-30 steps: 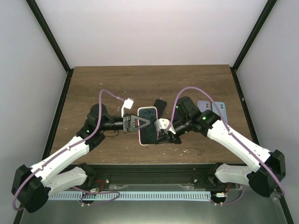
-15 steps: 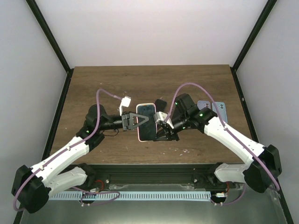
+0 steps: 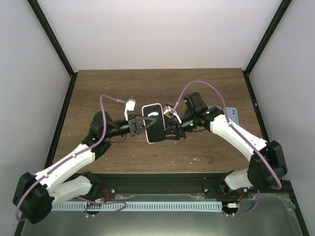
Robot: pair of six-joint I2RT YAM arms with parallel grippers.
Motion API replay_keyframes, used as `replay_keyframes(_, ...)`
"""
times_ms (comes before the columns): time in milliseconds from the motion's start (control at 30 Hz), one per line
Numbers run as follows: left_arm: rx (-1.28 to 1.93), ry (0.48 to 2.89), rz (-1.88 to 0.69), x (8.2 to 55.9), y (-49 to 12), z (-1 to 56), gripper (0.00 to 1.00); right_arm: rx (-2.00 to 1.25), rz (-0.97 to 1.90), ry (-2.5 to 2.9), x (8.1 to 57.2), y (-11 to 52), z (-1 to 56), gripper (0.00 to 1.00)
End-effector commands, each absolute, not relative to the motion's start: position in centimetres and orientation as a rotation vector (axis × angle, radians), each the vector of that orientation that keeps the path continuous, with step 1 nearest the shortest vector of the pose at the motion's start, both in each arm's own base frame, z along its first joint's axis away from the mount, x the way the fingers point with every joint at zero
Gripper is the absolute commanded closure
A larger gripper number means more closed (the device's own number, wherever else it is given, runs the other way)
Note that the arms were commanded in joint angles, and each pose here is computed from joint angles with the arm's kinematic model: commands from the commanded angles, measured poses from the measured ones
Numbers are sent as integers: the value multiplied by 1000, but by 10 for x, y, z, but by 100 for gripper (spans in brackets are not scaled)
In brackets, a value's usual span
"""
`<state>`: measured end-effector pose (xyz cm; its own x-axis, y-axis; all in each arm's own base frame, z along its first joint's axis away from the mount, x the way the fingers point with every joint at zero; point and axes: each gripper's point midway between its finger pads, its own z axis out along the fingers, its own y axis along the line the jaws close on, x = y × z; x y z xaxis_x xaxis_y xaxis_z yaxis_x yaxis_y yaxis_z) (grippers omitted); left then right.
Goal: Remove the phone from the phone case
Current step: Remove the phone case from the phone.
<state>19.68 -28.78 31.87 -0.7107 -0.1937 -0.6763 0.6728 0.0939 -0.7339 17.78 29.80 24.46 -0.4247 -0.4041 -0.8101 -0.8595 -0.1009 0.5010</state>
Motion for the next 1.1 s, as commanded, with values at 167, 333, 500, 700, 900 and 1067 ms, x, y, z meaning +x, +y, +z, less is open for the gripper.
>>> replay_keyframes(167, 739, 1953, -1931, 125, -315, 266, 100, -1332, 1480, 1458, 223, 304, 332, 66)
replay_keyframes(333, 711, 2000, -1894, 129, -315, 253, 100, -1364, 1550, 1394, 212, 298, 348, 59)
replay_keyframes(500, 687, 2044, -1883, 134, -318, 241, 100, -1413, 1701, 1315, 194, 293, 359, 55)
replay_keyframes(700, 656, 2077, -1870, 139, -320, 233, 100, -1458, 1701, 1221, 180, 286, 369, 56)
replay_keyframes(900, 599, 2155, -1818, 146, -320, 216, 100, -1467, 1656, 1176, 169, 280, 385, 74)
replay_keyframes(1067, 443, 2160, -1672, 179, -308, 213, 97, -1365, 1670, 1358, 180, 284, 362, 99)
